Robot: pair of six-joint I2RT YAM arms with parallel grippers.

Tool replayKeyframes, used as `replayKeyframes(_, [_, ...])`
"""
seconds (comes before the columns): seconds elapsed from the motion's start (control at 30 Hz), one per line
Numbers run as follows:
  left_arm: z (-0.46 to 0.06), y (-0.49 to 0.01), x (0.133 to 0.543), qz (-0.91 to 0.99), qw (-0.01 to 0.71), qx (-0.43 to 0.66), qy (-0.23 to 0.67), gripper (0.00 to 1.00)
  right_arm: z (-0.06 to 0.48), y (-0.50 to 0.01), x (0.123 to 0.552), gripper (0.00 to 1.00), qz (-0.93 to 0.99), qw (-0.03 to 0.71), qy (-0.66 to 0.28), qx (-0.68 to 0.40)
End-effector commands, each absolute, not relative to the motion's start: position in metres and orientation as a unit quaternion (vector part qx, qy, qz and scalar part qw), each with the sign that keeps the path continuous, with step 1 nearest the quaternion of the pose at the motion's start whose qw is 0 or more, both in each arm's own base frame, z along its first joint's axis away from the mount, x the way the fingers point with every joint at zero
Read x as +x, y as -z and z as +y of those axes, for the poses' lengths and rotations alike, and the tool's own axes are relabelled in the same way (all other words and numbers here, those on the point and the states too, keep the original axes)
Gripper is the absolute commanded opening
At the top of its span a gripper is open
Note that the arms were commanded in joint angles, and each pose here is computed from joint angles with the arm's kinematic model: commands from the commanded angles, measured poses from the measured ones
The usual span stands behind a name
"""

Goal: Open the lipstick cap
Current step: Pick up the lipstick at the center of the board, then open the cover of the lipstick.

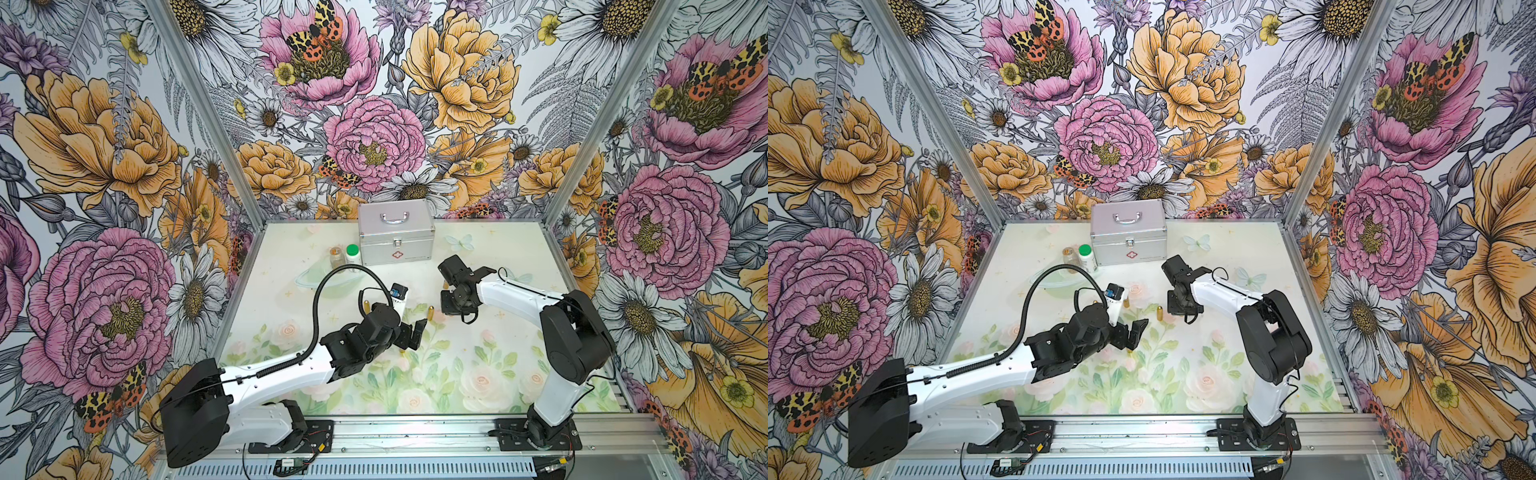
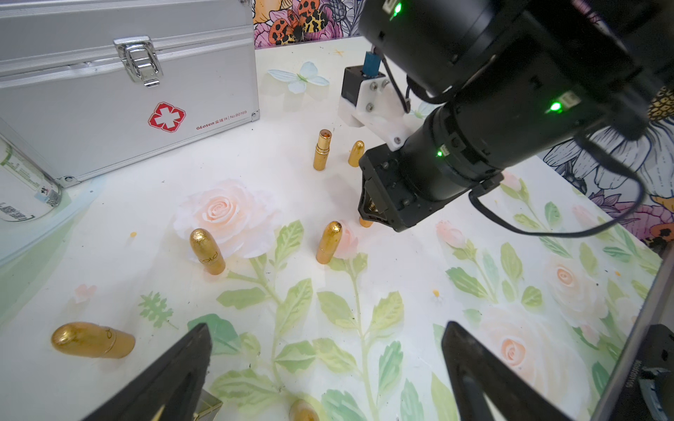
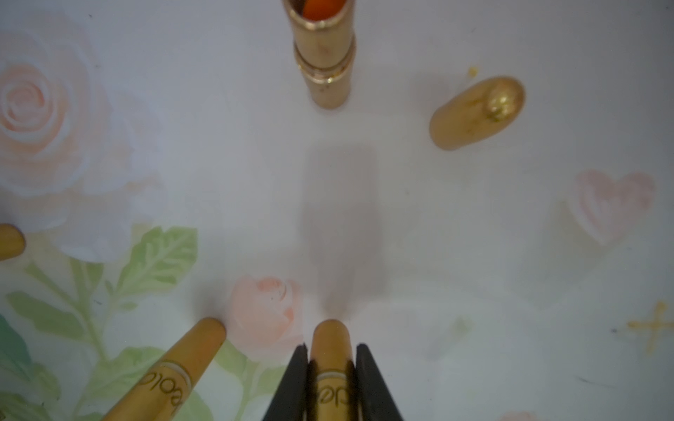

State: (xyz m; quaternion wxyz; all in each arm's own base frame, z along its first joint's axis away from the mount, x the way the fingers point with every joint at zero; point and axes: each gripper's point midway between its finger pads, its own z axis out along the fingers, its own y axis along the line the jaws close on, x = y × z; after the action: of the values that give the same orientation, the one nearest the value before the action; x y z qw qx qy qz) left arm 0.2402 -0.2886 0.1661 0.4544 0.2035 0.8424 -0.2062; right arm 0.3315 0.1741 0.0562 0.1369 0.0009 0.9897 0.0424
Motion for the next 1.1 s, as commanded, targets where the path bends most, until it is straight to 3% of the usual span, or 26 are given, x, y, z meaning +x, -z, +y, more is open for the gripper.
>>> replayKeyframes(0.0, [-0.281, -0.177, 0.239, 0.831, 0.477, 0.201, 0.203, 0.99, 0.177, -0.088, 0.329, 0.22, 0.985, 0.16, -0.068, -0.014])
replayKeyframes(0.37, [-0.305, -0.184, 0.22, 0.789, 0.476, 0.303, 0.243, 0.95, 0.196, -0.149, 0.281, 0.22, 0.977, 0.106, -0.165, -0.08])
replayKeyframes(0.57, [-0.324, -0.187, 0.21, 0.757, 0.474, 0.356, 0.275, 0.84, 0.212, -0.179, 0.259, 0.22, 0.962, 0.089, -0.236, -0.102])
replayKeyframes(0.67, [-0.331, -0.189, 0.21, 0.746, 0.472, 0.364, 0.298, 0.72, 0.218, -0.193, 0.251, 0.22, 0.953, 0.091, -0.267, -0.109])
replayKeyframes(1.0, [-0.355, -0.187, 0.217, 0.726, 0.465, 0.395, 0.317, 0.56, 0.232, -0.22, 0.238, 0.22, 0.932, 0.085, -0.332, -0.121])
replayKeyframes(1.07, [-0.357, -0.187, 0.218, 0.723, 0.467, 0.396, 0.319, 0.49, 0.234, -0.223, 0.237, 0.22, 0.929, 0.085, -0.338, -0.122])
